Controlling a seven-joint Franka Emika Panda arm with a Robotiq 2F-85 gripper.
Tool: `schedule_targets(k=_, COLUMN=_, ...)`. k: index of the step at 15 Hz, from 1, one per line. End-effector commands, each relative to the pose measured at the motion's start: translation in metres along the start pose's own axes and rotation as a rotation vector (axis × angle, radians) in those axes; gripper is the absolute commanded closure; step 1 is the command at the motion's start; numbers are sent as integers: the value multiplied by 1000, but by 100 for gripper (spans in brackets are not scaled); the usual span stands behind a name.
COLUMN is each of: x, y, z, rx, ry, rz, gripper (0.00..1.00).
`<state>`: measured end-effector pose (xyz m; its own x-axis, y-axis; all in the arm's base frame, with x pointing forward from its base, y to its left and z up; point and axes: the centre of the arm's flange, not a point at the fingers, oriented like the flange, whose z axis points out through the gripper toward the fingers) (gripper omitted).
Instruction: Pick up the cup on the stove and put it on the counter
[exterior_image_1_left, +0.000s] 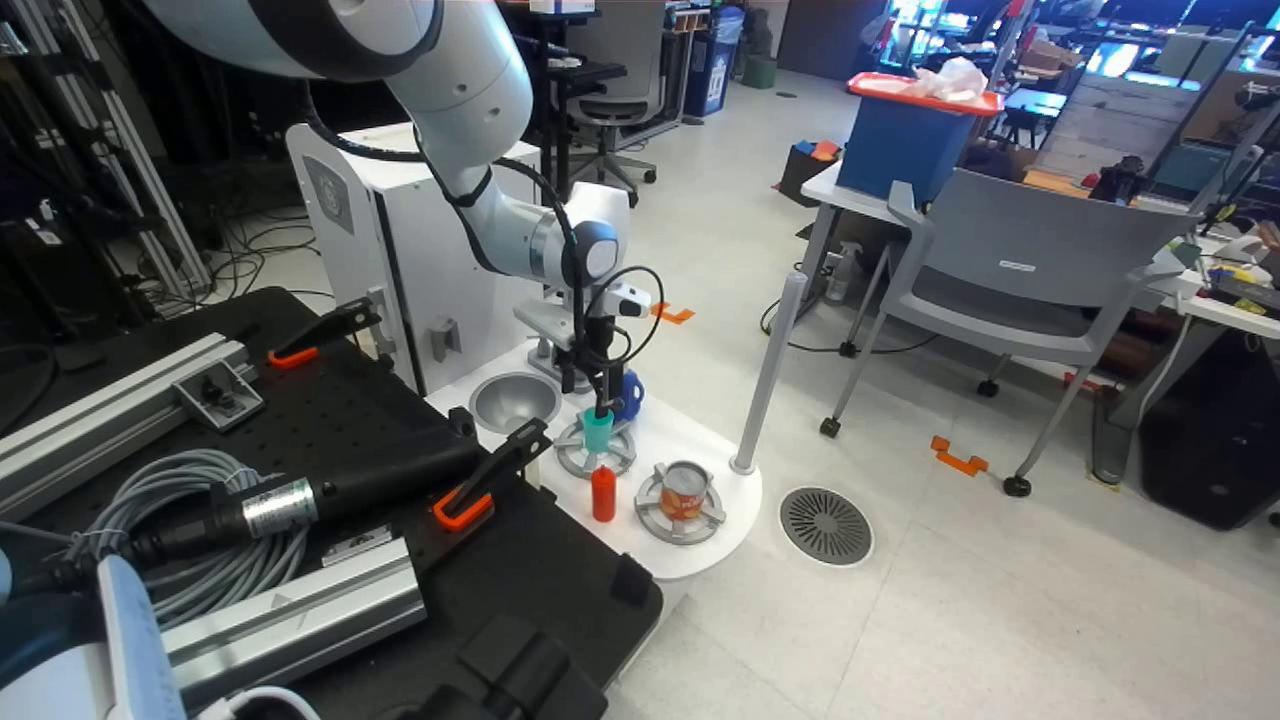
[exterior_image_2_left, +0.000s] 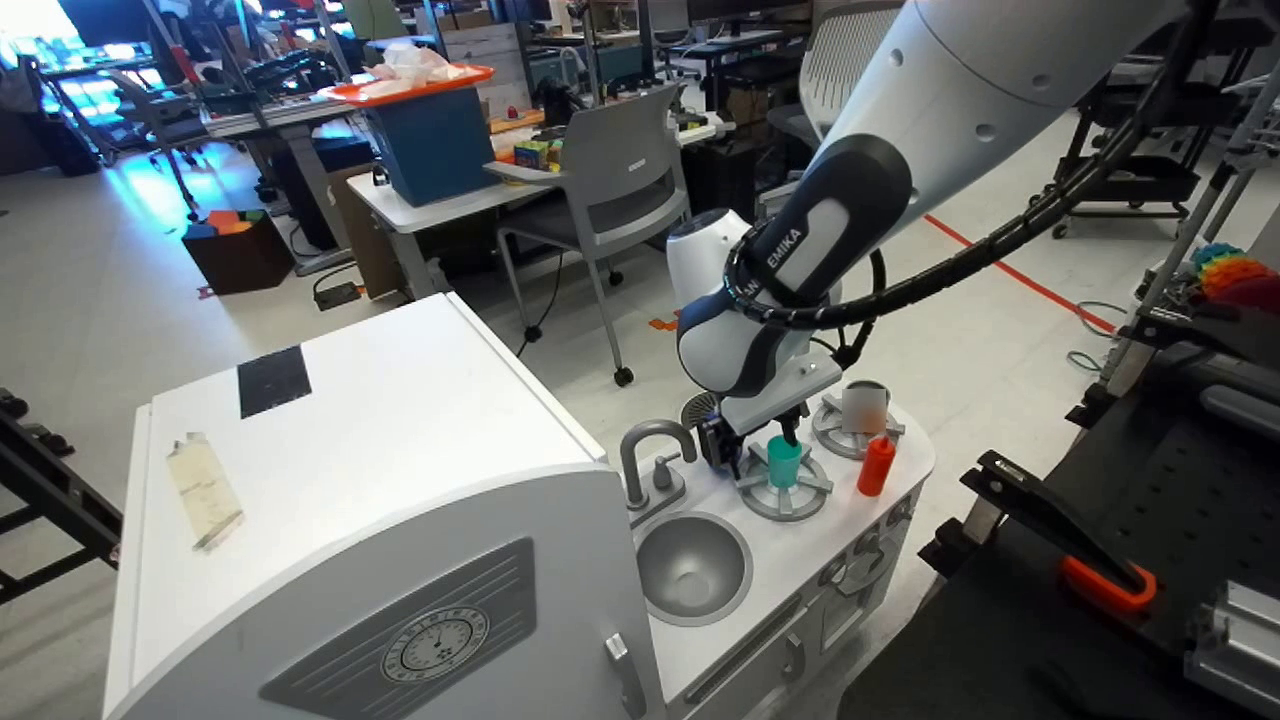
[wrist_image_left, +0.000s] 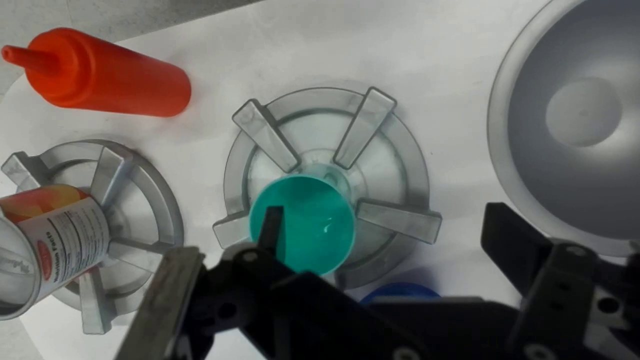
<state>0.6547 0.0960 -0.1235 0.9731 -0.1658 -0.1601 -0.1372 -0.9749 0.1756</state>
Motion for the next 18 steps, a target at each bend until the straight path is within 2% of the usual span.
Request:
schedule_targets(k=1, x=17, y=-15, z=12, rx=-20, ry=-9, rz=22, gripper=0)
schedule_targets(k=2, x=17, y=-16, z=12, rx=-22, ry=-6, rz=22, gripper=0)
schedule_targets(k=3, x=17, y=-17, z=12, rx=-25, ry=-3, rz=24, gripper=25)
schedule_targets(k=4, x=18, y=-18, z=13, rx=-28, ry=-3, rz=29, gripper=26)
schedule_targets(k=5, x=19, y=-19, z=14, rx=-28, ry=-3, rz=34, gripper=32)
schedule_targets(k=8, x=23, y=-16, z=18, rx=-37, ry=-5, rz=58, gripper=58)
schedule_targets(k=13, x=36, y=-5, z=19, rx=-73, ry=21, rz=109, gripper=95)
schedule_targets(k=14, x=38, y=-2, z=17, rx=-77, ry=25, rz=122, gripper=99)
schedule_targets(k=18, x=36, y=-6, z=-6, rx=-62, ry=41, rz=152, gripper=100)
